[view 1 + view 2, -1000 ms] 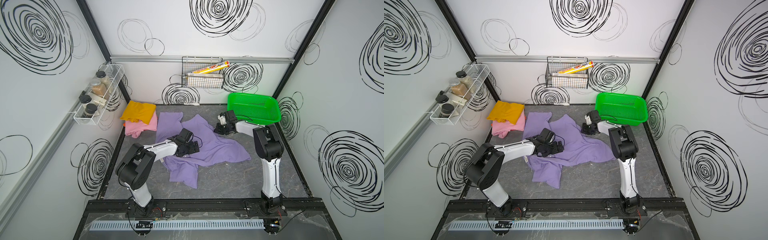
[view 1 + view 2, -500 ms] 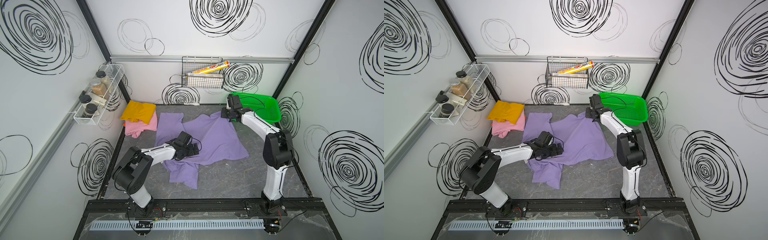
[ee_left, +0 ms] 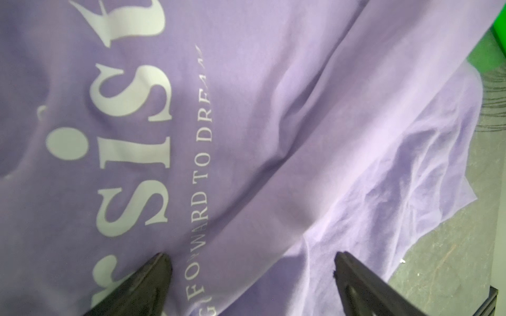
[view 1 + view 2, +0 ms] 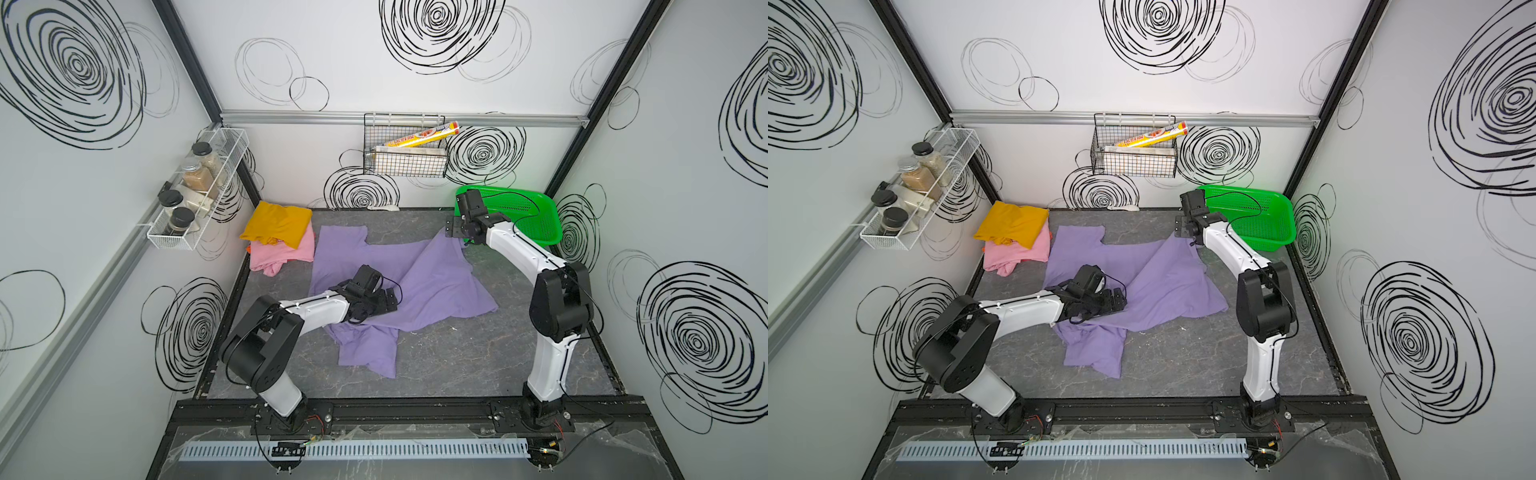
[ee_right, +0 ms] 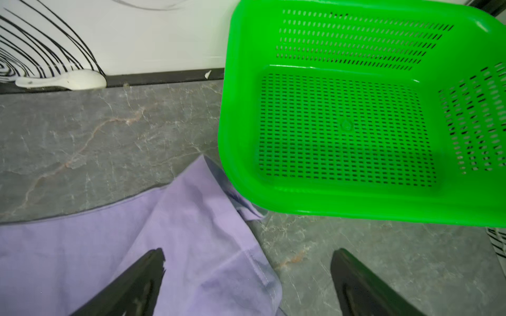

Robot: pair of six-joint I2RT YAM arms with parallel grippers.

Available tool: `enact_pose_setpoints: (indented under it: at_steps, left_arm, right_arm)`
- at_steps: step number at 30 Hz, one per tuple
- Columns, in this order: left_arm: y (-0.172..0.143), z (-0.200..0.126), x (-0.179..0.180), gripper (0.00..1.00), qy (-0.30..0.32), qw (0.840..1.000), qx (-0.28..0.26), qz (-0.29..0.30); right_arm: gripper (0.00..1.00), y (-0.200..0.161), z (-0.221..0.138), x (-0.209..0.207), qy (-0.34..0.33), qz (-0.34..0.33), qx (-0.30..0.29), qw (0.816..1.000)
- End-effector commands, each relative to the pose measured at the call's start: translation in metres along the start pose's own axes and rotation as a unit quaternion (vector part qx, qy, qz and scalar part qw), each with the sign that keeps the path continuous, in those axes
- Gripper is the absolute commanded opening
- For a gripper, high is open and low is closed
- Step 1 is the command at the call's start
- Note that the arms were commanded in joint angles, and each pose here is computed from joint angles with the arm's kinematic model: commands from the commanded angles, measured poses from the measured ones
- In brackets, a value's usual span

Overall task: Fold and stack t-shirts
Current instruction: Flatten out the T-shirt at the center of the board.

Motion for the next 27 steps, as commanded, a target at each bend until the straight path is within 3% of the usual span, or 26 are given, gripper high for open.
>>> enact_pose_setpoints:
  at_steps: [1, 7, 13, 21, 27]
  left_arm:
    - [-0.054, 0.004, 0.064, 0.99, 0.119, 0.988, 0.098, -0.019]
    - [-0.047, -0.004, 0.056, 0.99, 0.109, 0.99, 0.085, -0.013]
    - [-0.038, -0.03, 0.044, 0.99, 0.091, 0.994, 0.061, -0.008]
    - [-0.026, -0.109, 0.02, 0.99, 0.042, 0.999, -0.001, -0.021]
    - [-0.053, -0.151, 0.033, 0.99, 0.032, 0.998, 0.011, -0.058]
  right_arm:
    - [1.0, -0.011, -0.051, 0.011, 0.014, 0.001, -0.001, 1.0]
    - [1.0, -0.088, -0.087, 0.041, 0.065, 0.0, 0.053, 0.996]
    - [1.0, -0.154, -0.094, 0.017, 0.048, 0.019, 0.087, 0.995]
    - [1.0, -0.164, -0.105, 0.01, 0.059, 0.038, 0.082, 0.994]
    - [0.99, -0.165, -0.115, 0.01, 0.07, 0.048, 0.084, 0.993]
Point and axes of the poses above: each gripper's point midway between its finger pads, its own z axis out along the fingers, its own x axis along the line the jaws close on, y = z × x, the point moved 1 cm from there along -z, back along the fingers, and after that the axes turned 10 degrees about -z, right-handed, at the moved point
